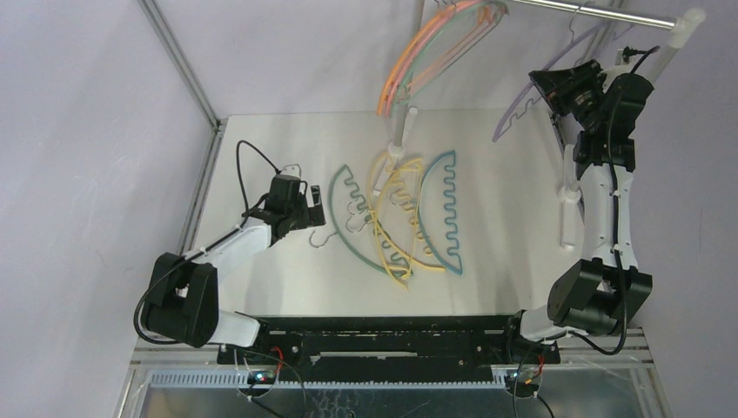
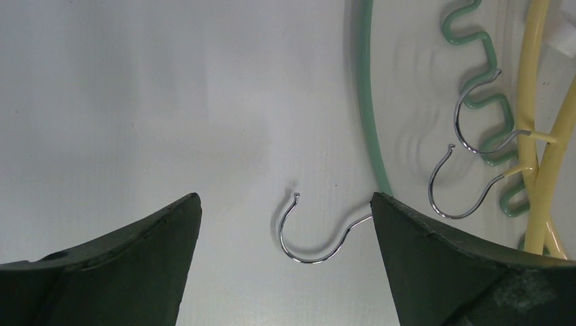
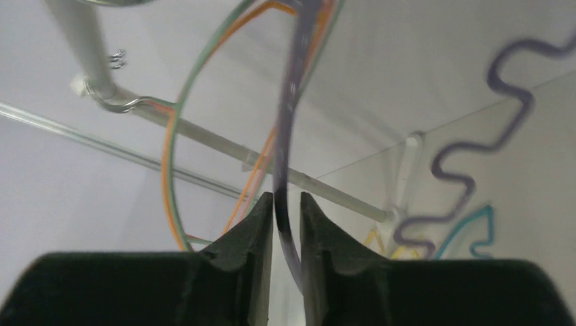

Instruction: Organize the hangers

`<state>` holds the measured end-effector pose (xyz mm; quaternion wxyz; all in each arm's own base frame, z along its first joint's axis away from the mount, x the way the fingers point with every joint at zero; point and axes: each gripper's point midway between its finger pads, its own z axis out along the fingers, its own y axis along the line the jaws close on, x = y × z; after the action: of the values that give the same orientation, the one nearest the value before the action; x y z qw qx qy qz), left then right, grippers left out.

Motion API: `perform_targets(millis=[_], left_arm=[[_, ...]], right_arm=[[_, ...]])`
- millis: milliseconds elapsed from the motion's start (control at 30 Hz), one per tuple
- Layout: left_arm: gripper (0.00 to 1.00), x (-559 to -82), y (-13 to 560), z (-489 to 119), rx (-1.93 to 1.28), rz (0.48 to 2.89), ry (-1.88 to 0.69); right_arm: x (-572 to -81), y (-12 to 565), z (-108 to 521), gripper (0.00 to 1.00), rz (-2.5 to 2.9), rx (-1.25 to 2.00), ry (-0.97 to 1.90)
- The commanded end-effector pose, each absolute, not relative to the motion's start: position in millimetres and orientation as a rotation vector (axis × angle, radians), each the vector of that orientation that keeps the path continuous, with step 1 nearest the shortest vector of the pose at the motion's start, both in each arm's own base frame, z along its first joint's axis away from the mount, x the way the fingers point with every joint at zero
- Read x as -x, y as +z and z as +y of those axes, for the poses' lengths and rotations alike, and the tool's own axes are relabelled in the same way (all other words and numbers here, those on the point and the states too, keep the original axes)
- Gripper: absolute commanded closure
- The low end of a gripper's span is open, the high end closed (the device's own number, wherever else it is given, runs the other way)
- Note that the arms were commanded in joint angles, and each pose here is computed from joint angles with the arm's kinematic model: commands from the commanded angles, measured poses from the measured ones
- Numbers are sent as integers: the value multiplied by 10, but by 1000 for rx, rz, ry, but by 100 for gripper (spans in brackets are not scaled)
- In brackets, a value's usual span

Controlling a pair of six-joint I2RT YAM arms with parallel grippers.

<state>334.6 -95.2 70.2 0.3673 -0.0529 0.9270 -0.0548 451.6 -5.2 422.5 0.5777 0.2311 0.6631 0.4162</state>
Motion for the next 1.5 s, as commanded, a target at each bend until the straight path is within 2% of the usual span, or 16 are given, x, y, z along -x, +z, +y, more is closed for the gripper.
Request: perform_targets(millis=[0,33,133,367,767,967,1200,1467], left_arm=[[1,-3494,858,-962,122,2337,-144],[0,-3495,854,-962,121,2338,-143],[0,-3503,850,-971,120,2341,-146],[1,-3518,852,-986,119,2341,-154],[1,-3554,849,-1028,97,2354,-167],[1,-3592,833,-1076,102,2355,-192],[1,-3600,825,-1071,92,2357,-184],[0,-3572,790,-1059,94,2365,-179]], right_arm=[[-4398,4069,-137,61,1608,-631,858],[-4362,4059,-172,53,1606,-649,823],[-4257,4065,-202,40,1602,-653,775],[-3965,4024,-186,33,1623,-665,714],[-3430,4610,16,30,1535,-496,512],[-3199,4975,-200,29,1433,-496,200],[-3030,4764,-620,29,1420,-689,-26],[-3072,4759,-609,31,1423,-671,-34]])
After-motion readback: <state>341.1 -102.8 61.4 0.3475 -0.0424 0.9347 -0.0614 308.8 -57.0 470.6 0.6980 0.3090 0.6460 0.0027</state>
